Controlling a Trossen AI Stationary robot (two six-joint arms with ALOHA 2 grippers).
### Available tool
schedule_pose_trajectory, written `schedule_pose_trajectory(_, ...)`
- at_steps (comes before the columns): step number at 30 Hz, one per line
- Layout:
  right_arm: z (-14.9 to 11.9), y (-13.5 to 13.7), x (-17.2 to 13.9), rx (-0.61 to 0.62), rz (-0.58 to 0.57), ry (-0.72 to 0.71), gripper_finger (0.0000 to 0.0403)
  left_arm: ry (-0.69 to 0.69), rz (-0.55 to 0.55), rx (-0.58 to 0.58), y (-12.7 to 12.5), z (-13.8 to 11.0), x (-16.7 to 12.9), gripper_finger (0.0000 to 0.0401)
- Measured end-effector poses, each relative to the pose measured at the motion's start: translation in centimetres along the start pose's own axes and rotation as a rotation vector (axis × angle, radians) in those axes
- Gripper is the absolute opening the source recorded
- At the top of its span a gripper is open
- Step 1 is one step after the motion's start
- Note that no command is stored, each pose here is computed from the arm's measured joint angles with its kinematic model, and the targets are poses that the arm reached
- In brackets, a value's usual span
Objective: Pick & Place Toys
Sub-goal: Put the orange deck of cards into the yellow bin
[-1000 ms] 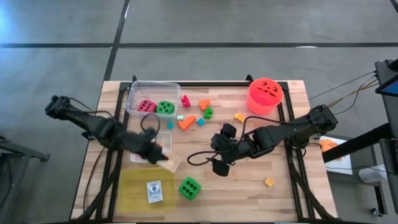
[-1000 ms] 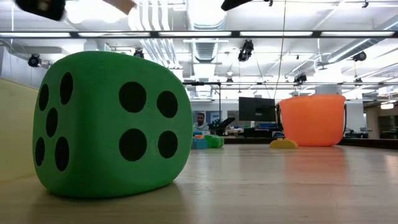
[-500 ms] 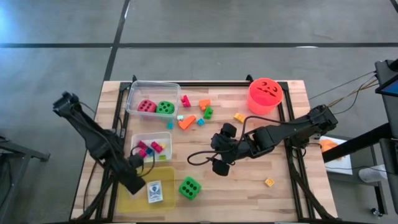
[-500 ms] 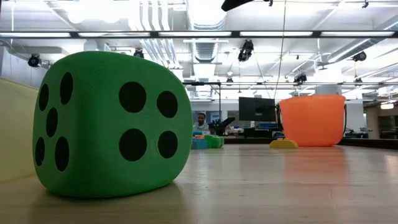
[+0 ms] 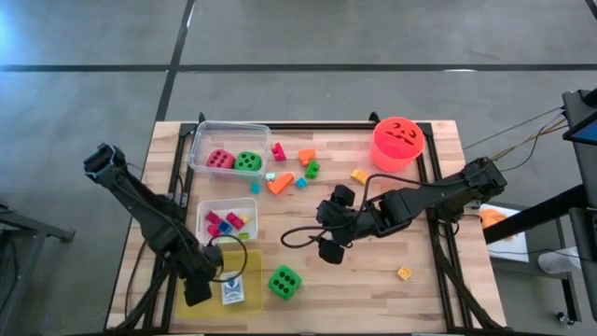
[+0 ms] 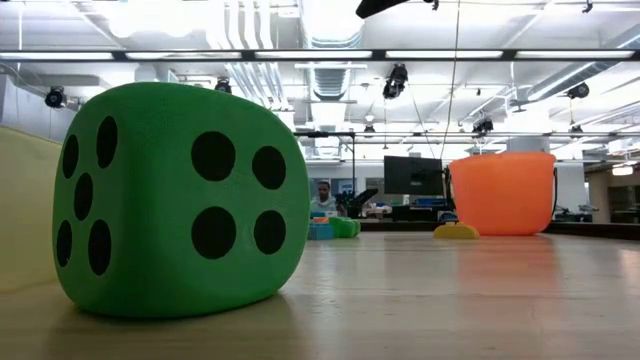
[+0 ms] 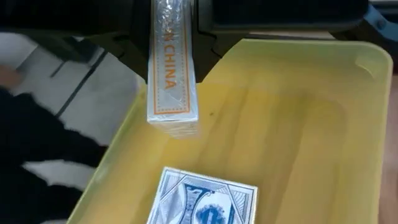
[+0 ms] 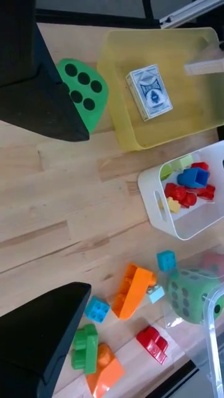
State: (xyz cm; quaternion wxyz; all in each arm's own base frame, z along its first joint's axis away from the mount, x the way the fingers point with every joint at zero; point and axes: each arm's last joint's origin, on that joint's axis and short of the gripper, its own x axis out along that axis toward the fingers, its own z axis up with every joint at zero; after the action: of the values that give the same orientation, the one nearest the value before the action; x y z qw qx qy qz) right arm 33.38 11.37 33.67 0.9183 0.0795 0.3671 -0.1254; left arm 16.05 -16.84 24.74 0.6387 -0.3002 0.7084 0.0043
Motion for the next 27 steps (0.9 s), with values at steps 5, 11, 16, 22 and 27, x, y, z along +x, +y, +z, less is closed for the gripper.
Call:
schedule_pose_trajectory(5,-0.2,-0.1,0.0,-0.005,-0.006,0.018,0.0384,0.034,0.038,0.049,0.6,0.3,1.7,0.005)
schedule_pose_trajectory(11,-0.2,-0.1,0.0,-0.007,-0.003,0.025,0.0384,0.021,-0.016,0.177,1.0,0.6,3.1,0.005)
schedule_pose_trajectory(16,-0.2,-0.1,0.0,-0.007,-0.003,0.025,0.0384,0.025,-0.041,0.255,1.7,0.8,4.4,0.005)
schedule_pose_trajectory(22,-0.2,-0.1,0.0,-0.007,-0.002,0.025,0.0384,0.078,-0.049,0.251,3.2,0.7,5.8,0.005)
schedule_pose_trajectory(27,-0.2,-0.1,0.0,-0.007,-0.003,0.025,0.0384,0.056,-0.12,0.269,3.4,0.9,6.7,0.005)
